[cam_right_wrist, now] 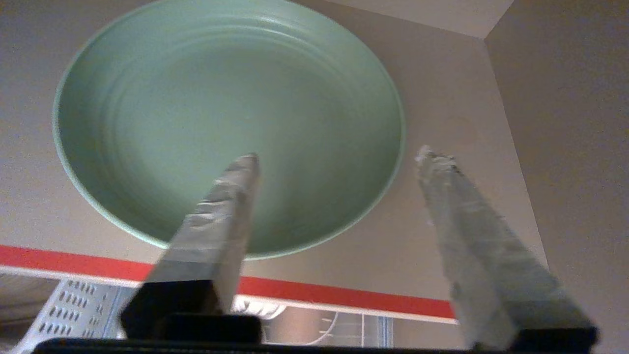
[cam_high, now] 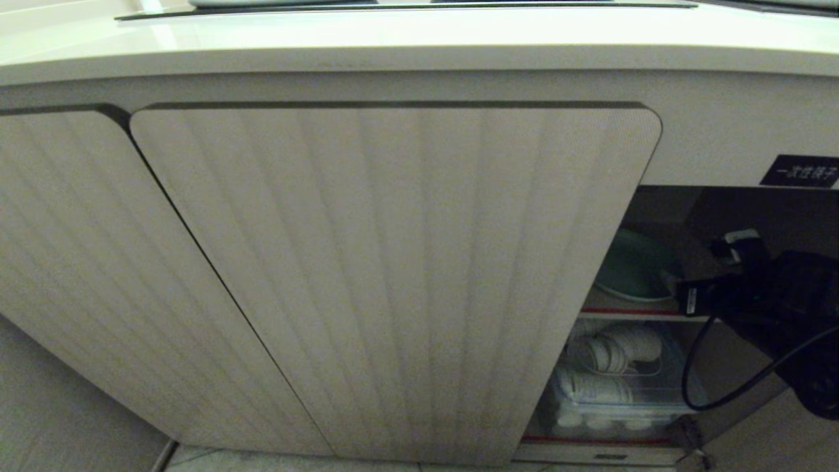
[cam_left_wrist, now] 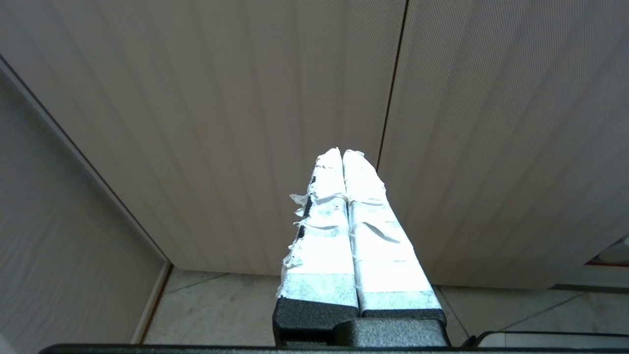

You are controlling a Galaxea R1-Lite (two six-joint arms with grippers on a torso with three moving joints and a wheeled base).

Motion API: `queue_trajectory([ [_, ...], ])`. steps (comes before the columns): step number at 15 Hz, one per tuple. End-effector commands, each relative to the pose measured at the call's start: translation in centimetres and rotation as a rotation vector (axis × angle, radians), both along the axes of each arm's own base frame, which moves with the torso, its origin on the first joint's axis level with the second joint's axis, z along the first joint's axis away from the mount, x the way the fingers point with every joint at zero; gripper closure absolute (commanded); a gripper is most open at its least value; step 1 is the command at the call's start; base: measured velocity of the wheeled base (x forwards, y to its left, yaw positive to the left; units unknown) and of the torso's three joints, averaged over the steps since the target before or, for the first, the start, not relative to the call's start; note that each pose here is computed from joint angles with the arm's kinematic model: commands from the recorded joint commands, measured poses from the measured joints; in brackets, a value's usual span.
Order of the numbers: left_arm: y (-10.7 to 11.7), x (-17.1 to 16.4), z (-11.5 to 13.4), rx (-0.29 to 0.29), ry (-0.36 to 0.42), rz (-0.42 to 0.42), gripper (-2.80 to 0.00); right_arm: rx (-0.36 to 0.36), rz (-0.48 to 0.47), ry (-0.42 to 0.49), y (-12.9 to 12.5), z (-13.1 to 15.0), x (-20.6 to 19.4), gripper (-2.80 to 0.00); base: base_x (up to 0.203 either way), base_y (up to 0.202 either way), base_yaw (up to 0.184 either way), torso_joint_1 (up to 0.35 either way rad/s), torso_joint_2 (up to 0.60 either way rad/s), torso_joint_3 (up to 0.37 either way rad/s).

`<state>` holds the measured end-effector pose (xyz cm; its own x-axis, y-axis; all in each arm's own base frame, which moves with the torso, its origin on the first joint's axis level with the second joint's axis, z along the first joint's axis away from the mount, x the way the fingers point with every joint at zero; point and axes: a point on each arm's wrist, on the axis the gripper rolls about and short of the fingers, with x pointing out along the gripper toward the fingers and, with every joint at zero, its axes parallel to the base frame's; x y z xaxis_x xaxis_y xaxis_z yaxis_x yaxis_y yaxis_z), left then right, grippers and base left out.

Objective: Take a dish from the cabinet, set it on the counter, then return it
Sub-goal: Take the plate from the cabinet

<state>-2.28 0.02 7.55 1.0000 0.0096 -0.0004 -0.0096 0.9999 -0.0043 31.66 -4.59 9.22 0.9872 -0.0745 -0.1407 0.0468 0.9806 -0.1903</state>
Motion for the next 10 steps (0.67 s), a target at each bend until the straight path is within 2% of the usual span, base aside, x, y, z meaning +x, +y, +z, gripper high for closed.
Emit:
queue_trajectory([
  [1,0.0,0.0,0.0,0.0,0.0,0.001,0.0,0.0,0.001,-0.011,-0.01,0.19,0.08,-2.8,0.0,0.0,0.0,0.0,0.0,0.0],
  [10,0.0,0.0,0.0,0.0,0.0,0.0,0.0,0.02,-0.011,-0.028,-0.3,0.69,0.11,-2.8,0.0,0.0,0.0,0.0,0.0,0.0],
])
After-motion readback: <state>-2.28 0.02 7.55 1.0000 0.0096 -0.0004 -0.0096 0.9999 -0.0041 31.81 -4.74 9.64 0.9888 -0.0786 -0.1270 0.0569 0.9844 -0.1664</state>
